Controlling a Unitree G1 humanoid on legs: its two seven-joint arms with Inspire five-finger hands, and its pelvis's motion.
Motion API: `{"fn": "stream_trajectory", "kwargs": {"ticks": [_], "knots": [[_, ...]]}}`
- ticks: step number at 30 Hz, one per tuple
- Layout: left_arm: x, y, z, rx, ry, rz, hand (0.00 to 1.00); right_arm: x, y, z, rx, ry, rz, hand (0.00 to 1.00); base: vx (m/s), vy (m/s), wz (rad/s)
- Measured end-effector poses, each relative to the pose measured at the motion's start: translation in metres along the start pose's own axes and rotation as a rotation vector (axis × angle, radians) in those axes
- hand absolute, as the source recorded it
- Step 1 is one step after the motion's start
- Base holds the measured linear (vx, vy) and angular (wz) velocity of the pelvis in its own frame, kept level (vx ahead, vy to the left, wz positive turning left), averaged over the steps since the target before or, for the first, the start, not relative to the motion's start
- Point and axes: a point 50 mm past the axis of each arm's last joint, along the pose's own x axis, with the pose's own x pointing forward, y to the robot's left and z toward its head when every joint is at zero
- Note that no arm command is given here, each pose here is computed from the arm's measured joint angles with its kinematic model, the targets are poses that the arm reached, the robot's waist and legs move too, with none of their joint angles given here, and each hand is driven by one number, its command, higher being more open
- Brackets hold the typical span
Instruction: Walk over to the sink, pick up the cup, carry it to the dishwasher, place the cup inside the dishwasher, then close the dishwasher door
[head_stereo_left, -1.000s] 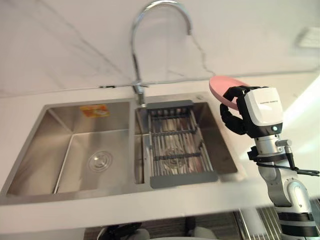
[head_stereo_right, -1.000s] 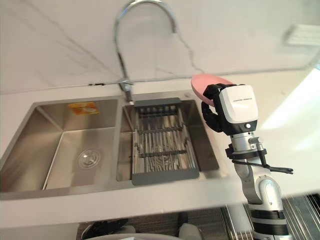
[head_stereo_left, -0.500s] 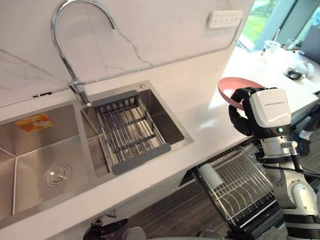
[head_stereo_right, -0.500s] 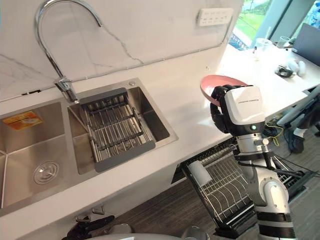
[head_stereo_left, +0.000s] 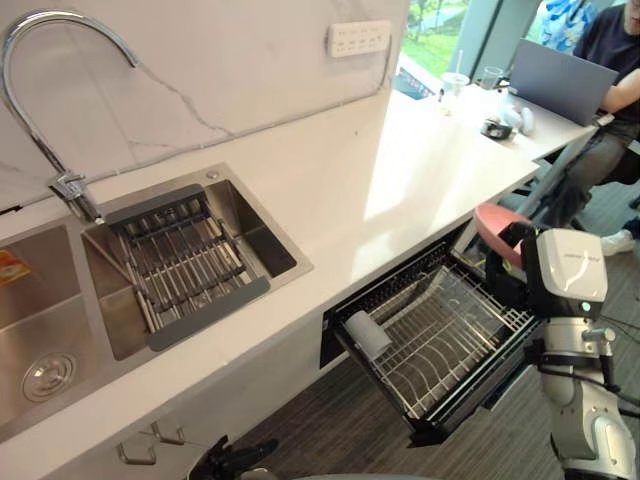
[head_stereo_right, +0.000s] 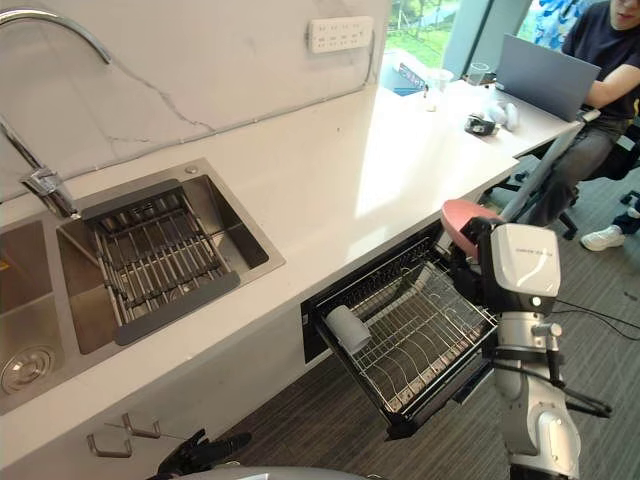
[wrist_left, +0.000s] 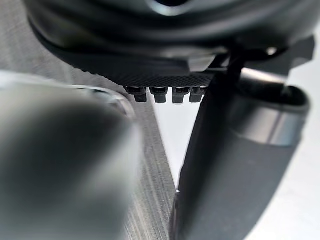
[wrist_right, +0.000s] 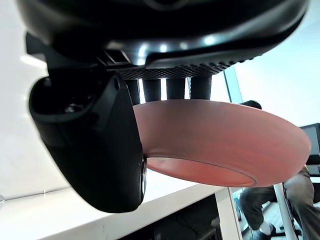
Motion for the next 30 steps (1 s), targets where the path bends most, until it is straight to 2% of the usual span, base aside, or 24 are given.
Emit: {"fn": "stream_trajectory", "kwargs": {"ticks": [7, 9, 11, 18, 22, 23, 30], "knots": [[0.009, -0.027, 0.023, 0.047, -0.073, -0.089, 1.00, 0.009, 0.019, 0.017, 0.059, -0.028, 0.011, 0.00, -0.10, 0.038, 0.02], [0.012, -0.032, 0.028, 0.045, -0.159, -0.101, 1.00, 0.023, 0.039, 0.015, 0.069, 0.025, 0.016, 0.00, -0.13, 0.010, 0.15], [0.013, -0.038, 0.045, 0.043, -0.255, -0.111, 1.00, 0.035, 0.047, 0.010, 0.055, 0.086, 0.003, 0.00, -0.10, 0.014, 0.23], [0.013, -0.047, 0.078, 0.011, -0.403, -0.129, 1.00, 0.084, 0.033, 0.026, -0.004, 0.046, -0.118, 0.00, -0.03, 0.013, 0.05], [0.011, -0.055, 0.089, 0.008, -0.443, -0.162, 1.00, 0.107, 0.024, 0.019, -0.067, 0.062, -0.166, 0.00, 0.03, 0.027, 0.01], [0.012, -0.058, 0.092, 0.006, -0.451, -0.169, 1.00, 0.113, 0.020, 0.018, -0.083, 0.065, -0.180, 1.00, 0.03, 0.033, 0.01], [0.009, -0.057, 0.105, -0.025, -0.497, -0.177, 1.00, 0.125, 0.015, 0.012, -0.089, 0.088, -0.196, 1.00, 0.03, 0.014, 0.01]]}}
